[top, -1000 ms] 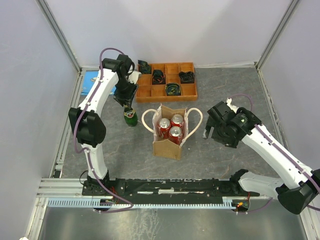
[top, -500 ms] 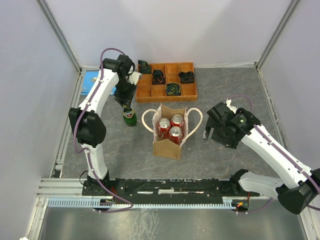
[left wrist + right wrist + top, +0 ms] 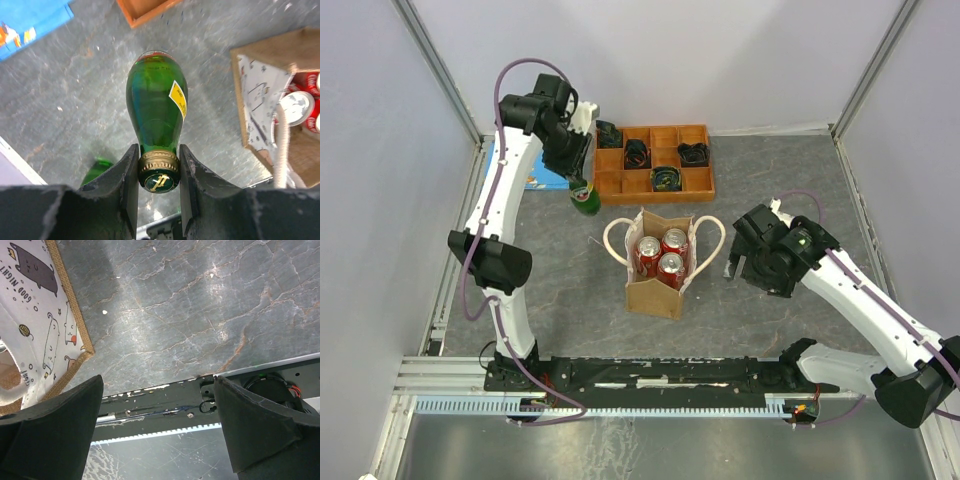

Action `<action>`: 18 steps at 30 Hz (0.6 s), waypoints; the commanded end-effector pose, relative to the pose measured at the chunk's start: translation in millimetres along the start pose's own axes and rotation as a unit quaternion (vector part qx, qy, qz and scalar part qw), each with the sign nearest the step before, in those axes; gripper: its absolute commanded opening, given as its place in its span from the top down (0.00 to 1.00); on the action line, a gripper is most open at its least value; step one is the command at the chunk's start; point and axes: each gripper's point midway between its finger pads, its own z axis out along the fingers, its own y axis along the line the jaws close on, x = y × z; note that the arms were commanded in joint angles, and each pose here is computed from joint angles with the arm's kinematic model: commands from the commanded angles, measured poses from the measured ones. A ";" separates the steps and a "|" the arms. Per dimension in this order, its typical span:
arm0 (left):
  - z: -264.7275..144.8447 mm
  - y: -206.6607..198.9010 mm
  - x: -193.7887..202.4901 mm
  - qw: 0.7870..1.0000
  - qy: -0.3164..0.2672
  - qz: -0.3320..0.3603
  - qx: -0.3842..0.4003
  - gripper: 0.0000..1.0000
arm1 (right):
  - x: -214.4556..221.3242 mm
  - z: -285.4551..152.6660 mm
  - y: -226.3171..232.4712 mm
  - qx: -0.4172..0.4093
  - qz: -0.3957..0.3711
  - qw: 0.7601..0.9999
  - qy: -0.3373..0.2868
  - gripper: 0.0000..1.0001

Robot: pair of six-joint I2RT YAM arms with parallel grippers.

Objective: Place the beverage into the canvas bag

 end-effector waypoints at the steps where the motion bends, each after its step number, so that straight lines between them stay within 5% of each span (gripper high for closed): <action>1: -45.6 -30.1 -45.6 0.991 -0.118 0.051 0.046 0.97 | -4.1 -0.5 2.9 -0.008 0.004 1.000 -0.009 0.01; 12: -109.6 -83.2 -99.9 0.952 -0.280 0.108 0.062 0.97 | -0.3 0.7 2.0 -0.014 0.009 1.000 -0.006 0.01; 18: -126.3 -96.6 -107.1 0.941 -0.311 0.121 0.058 0.97 | -0.3 2.3 4.3 -0.016 0.008 1.000 -0.004 0.01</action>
